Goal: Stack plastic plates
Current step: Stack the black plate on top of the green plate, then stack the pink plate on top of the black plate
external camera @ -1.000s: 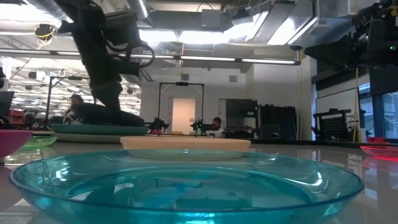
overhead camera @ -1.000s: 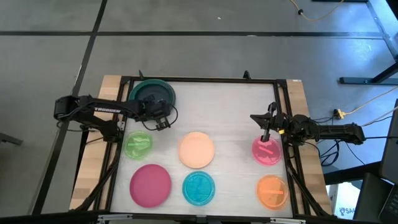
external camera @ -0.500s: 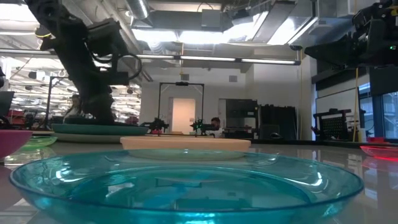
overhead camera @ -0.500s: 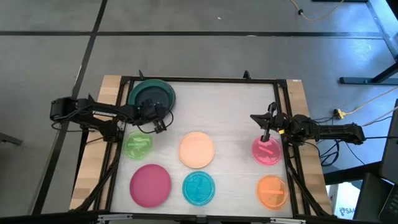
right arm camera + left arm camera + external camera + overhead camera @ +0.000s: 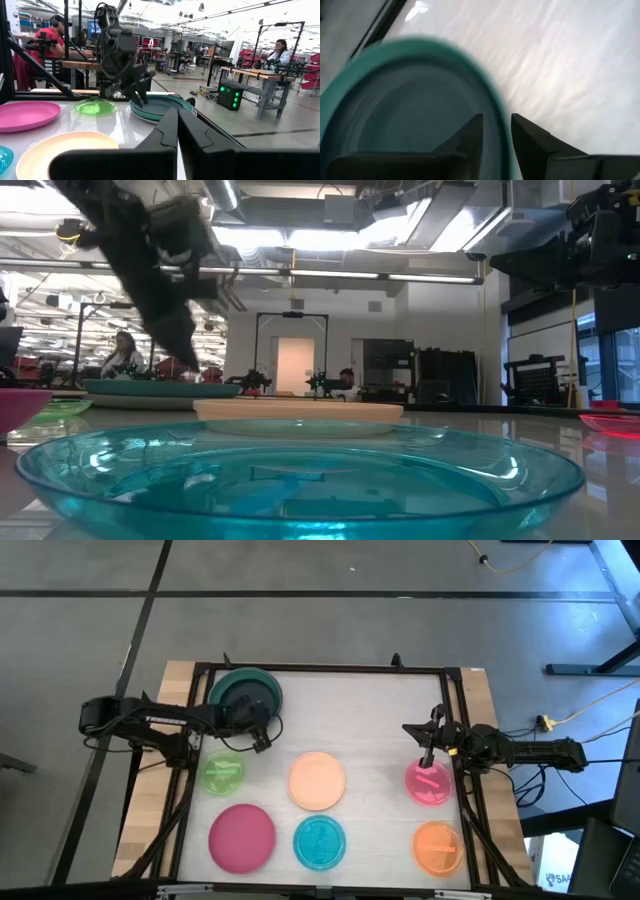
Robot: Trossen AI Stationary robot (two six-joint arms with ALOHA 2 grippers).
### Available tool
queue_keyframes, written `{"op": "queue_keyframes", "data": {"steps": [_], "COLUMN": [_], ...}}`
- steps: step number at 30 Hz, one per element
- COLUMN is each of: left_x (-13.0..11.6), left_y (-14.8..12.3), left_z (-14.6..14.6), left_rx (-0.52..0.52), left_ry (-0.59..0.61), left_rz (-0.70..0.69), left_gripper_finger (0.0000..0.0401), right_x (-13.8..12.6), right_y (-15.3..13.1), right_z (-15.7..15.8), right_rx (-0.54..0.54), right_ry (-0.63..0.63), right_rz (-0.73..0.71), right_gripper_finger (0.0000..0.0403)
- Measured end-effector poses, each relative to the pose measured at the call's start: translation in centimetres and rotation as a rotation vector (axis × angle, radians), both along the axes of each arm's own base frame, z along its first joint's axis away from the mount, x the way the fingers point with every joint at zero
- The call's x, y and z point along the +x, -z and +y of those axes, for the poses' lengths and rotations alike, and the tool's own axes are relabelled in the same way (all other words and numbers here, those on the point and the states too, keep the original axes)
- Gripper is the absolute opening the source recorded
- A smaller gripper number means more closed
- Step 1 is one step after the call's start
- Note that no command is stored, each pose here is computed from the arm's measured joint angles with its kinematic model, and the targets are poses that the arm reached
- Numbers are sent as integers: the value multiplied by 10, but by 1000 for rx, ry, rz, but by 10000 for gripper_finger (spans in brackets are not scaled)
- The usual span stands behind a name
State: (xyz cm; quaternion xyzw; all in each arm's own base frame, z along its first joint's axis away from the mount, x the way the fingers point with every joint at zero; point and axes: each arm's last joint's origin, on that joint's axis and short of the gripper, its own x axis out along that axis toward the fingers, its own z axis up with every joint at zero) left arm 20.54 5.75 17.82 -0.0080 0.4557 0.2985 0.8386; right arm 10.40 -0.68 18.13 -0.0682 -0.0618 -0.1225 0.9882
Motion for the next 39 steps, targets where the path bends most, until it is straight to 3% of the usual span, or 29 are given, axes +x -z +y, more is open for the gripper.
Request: {"op": "queue_keyframes", "data": {"steps": [8,14,20,27,39], "left_x": [23,33,30,28,35], "left_y": [-54,-72,-64,-49,-12], "left_z": [-15,-43,-75,-112,-160], "left_rx": [-191,-401,-562,-592,-600], "left_ry": [190,407,478,588,645], "left_rz": [-91,-183,-156,-59,167], "left_gripper_finger": [100,100,100,100,100], "right_x": [0,0,0,0,0], "right_y": [0,0,0,-1,3], "right_z": [0,0,0,0,-1], "right_rx": [0,0,0,8,54], "right_ry": [0,0,0,-1,19], "right_rz": [0,-1,-3,-11,22], "right_gripper_finger": [5,5,5,5,5]}}
